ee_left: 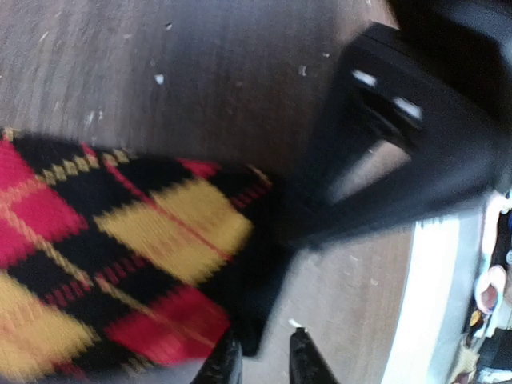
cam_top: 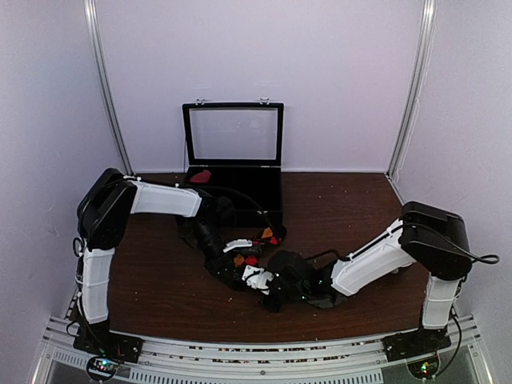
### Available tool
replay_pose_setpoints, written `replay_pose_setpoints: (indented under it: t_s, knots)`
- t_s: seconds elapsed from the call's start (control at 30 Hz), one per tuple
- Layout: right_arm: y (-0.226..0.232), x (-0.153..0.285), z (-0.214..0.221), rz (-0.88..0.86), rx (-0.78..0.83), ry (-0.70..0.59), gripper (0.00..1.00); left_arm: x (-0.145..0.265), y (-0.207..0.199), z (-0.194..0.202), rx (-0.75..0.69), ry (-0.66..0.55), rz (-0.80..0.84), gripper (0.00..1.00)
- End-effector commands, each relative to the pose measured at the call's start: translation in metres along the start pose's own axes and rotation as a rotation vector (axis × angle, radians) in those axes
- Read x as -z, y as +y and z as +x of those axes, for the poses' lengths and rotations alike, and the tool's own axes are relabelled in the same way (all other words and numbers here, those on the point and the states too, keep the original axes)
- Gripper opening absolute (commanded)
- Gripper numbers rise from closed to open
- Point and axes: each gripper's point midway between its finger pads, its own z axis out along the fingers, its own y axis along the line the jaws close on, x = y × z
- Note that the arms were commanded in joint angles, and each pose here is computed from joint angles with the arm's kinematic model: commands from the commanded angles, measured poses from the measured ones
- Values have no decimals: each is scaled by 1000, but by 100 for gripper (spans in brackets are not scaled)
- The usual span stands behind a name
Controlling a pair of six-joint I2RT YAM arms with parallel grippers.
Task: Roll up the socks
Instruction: Roll the sock at the center of the board.
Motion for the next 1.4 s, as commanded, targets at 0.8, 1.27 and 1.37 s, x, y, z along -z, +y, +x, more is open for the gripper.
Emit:
replay_pose_setpoints:
  t_s: [0.8, 1.27, 1.37]
  knots:
    - [17, -21, 30, -462, -1002, 387, 0, 28, -34, 29, -623, 44, -376, 45]
    - [14, -11, 37, -565, -1298, 431, 0, 5, -14, -3, -853, 177, -559, 40]
    - [14, -12, 36, -583, -1329, 446, 0, -2, -10, -5, -870, 206, -574, 36]
